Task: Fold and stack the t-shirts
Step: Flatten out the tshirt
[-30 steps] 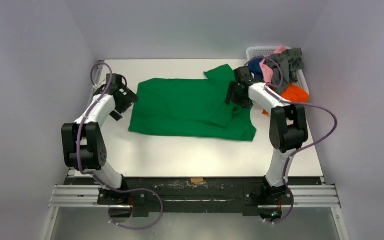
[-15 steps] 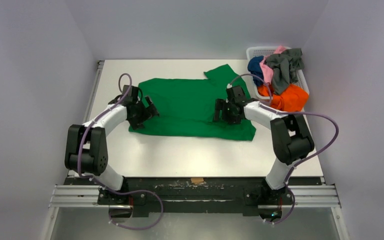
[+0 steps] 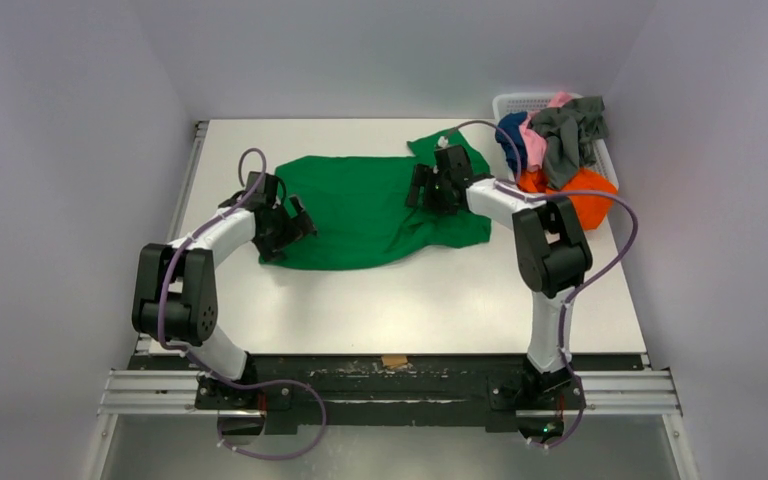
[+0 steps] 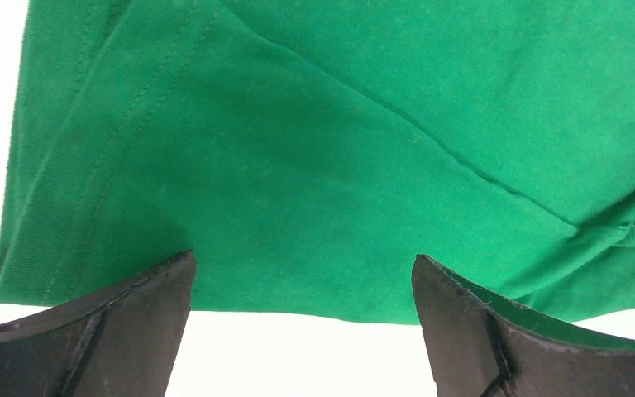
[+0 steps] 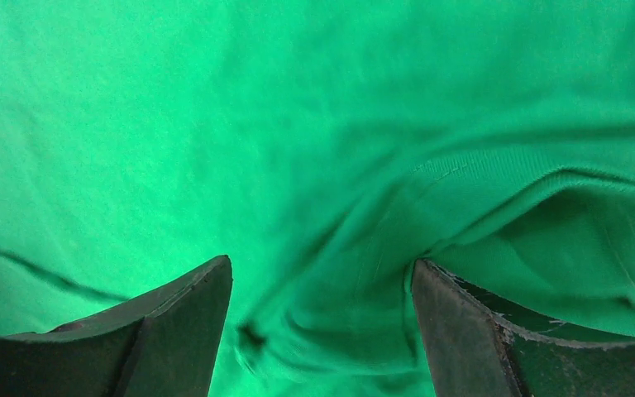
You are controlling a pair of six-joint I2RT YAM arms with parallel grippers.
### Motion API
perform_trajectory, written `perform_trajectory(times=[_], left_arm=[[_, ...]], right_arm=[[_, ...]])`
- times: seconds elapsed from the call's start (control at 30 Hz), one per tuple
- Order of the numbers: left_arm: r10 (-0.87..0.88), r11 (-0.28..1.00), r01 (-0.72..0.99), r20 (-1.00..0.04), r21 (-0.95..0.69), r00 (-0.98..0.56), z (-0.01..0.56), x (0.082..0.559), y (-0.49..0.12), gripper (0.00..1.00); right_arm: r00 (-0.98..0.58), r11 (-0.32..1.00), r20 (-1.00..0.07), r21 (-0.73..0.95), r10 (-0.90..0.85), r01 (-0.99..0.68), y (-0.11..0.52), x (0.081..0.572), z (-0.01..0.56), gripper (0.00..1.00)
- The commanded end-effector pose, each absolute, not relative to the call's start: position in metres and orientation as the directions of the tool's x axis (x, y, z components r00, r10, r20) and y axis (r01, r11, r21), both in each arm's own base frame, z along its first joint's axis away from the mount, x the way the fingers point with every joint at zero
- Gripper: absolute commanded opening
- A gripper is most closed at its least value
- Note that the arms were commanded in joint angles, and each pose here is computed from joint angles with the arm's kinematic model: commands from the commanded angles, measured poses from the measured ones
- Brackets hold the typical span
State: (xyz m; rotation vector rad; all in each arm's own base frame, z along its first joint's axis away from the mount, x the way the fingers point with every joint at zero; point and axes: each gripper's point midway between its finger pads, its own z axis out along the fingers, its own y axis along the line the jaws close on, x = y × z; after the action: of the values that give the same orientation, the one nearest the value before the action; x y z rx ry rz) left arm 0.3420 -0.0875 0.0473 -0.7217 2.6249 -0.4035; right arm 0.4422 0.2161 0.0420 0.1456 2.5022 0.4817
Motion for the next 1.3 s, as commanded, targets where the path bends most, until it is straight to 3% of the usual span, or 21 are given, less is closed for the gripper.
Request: perform_trajectory(times=[0.0, 0.27, 0.57, 0.73, 1.0, 1.27], left_arm=[[-0.528, 0.842, -0.417, -0.365, -0.341, -0.767, 0.066, 0.352, -0.074, 1.0], [-0.531, 0.842, -0.417, -0.383, -0.343, -0.756, 0.077, 0.353, -0.072, 1.0], [-0.529, 0.838, -0.393, -0.392, -0.378, -0.753, 0.086, 0.364, -0.08, 1.0], [-0.529, 0.834, -0.377, -0.392, -0.403, -0.752, 0.087, 0.375, -0.086, 1.0], [-0.538, 0.817, -0.362, -0.369, -0.448, -0.758, 0.075, 0.415, -0.1, 1.0], [-0.545, 0.796, -0.388, -0.271, -0.465, -0.794, 0.038, 0.394, -0.111, 1.0]], right_arm=[[-0.715, 0.884, -0.639, 0.464, 0.285, -0.062, 0.244, 0.498, 0.099, 0.77], [-0.714, 0.819, -0.638, 0.551, 0.288, -0.162, 0.27, 0.506, 0.121, 0.77], [-0.673, 0.907, -0.698, 0.411, 0.245, -0.096, 0.215, 0.474, 0.132, 0.78], [-0.73, 0.938, -0.65, 0.344, 0.209, -0.038, 0.192, 0.439, 0.097, 0.78], [-0.801, 0.934, -0.54, 0.351, 0.259, 0.065, 0.168, 0.427, 0.042, 0.79], [-0.832, 0.933, -0.463, 0.322, 0.304, 0.162, 0.142, 0.363, 0.012, 0.8]])
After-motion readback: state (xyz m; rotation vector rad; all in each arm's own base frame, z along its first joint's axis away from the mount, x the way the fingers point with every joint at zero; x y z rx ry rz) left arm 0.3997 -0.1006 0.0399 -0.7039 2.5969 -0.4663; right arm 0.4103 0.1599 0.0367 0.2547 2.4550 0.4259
